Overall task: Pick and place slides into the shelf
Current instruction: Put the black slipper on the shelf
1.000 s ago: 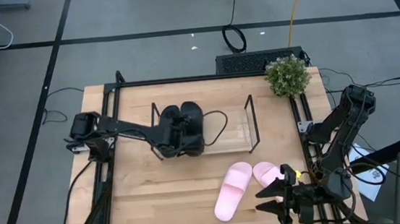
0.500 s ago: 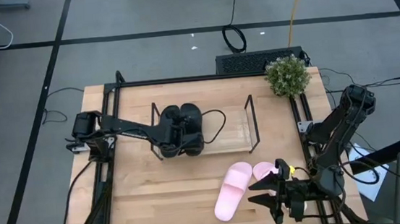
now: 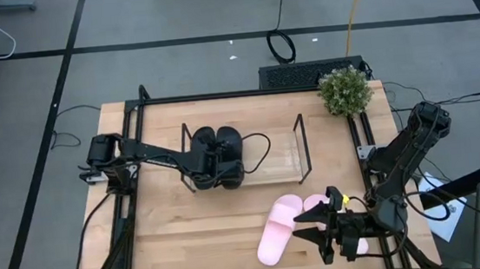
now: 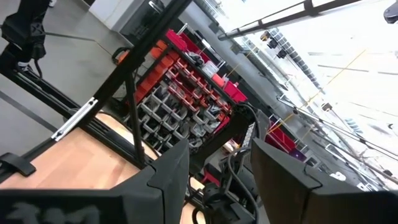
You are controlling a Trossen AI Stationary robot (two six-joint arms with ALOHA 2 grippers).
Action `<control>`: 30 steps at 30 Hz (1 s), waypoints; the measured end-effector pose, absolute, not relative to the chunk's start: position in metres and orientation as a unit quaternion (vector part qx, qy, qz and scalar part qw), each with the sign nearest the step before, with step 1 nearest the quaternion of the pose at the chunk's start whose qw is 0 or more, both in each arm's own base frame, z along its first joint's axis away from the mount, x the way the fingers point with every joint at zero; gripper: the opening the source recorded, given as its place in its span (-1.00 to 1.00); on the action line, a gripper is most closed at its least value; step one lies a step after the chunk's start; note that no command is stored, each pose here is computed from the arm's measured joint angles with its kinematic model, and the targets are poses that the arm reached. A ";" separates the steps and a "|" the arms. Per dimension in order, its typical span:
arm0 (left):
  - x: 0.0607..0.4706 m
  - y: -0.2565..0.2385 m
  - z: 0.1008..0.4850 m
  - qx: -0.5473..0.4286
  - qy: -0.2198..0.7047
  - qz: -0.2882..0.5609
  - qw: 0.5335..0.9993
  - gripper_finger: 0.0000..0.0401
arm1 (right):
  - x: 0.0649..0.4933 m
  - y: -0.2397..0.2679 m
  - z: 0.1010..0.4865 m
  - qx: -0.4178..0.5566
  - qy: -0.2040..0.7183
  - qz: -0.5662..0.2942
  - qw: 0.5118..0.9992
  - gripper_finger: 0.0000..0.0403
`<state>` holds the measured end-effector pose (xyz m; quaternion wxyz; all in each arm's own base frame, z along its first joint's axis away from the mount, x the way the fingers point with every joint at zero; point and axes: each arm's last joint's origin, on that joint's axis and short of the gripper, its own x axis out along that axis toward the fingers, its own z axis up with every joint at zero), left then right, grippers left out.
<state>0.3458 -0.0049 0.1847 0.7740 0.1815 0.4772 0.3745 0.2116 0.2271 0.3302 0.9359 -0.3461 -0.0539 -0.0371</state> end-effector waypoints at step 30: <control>0.339 0.001 0.174 0.188 0.499 0.369 0.761 -0.98 | 0.211 0.227 0.330 -0.335 -0.055 -0.036 0.940 -0.18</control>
